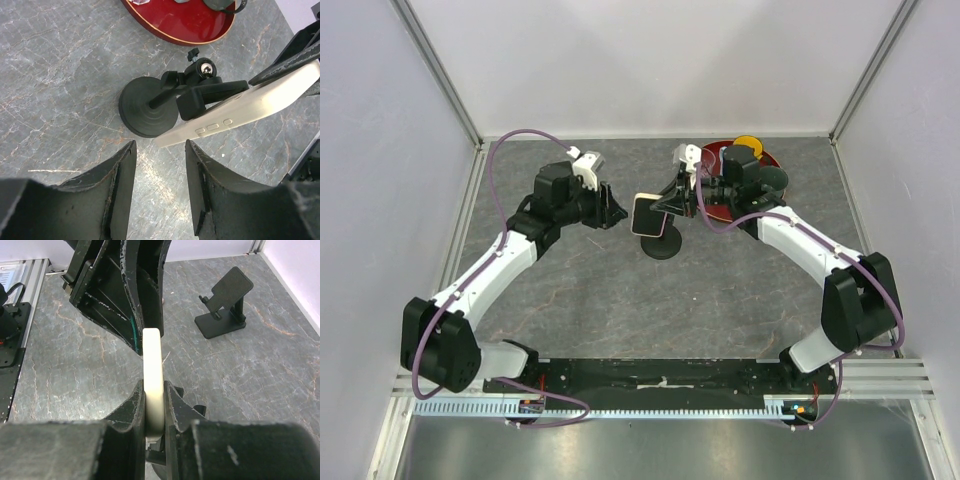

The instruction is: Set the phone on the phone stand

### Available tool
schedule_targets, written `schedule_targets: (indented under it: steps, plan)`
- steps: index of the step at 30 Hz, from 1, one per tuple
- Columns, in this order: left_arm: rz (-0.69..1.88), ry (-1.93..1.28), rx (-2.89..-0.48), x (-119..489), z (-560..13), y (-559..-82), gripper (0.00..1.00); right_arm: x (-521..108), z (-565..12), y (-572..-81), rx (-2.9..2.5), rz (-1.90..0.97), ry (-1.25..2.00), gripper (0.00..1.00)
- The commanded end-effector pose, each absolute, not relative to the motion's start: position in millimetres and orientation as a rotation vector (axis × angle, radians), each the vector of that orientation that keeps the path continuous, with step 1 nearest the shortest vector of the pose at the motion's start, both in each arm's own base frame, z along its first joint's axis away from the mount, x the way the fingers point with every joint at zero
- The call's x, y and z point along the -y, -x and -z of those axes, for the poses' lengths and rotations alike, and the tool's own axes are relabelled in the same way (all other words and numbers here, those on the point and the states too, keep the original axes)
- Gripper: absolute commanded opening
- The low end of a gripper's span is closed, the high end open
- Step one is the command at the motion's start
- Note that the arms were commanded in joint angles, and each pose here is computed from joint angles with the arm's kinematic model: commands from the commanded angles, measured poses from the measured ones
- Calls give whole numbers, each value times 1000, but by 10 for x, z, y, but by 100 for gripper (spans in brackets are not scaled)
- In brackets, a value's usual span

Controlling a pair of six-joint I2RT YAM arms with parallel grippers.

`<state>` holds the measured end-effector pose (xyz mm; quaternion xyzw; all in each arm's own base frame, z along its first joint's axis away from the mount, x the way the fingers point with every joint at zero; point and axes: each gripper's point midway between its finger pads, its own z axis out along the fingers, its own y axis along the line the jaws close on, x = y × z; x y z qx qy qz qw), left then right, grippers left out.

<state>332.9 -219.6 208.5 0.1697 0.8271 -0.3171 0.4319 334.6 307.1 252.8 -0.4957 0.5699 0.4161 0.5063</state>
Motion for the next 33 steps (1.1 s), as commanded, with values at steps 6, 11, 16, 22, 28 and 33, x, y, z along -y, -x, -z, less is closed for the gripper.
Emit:
schedule_targets:
  steps: [6, 11, 16, 22, 28, 33]
  plan:
    - [873, -434, -1979, 2311, -2323, -3345, 47, -3055, -2821, -3253, -1208, -1016, 1266, 0]
    - [876, -443, -1983, 2373, -2289, -3384, 45, -3041, -2902, -3241, -1302, -1060, 1221, 0]
    - [915, -451, -1973, 2540, -2232, -3401, 43, -3005, -2978, -3054, -1283, -1111, 1235, 0]
    - [864, -465, -1984, 2651, -2132, -3387, 44, -2788, -3264, -2805, -1221, -1115, 1257, 0]
    - [824, -462, -1924, 2710, -2152, -3407, 48, -2303, -3362, -3016, -1393, -781, 1087, 0]
    - [797, -485, -1893, 2736, -2140, -3416, 50, -2216, -3431, -3039, -1398, -739, 1047, 0]
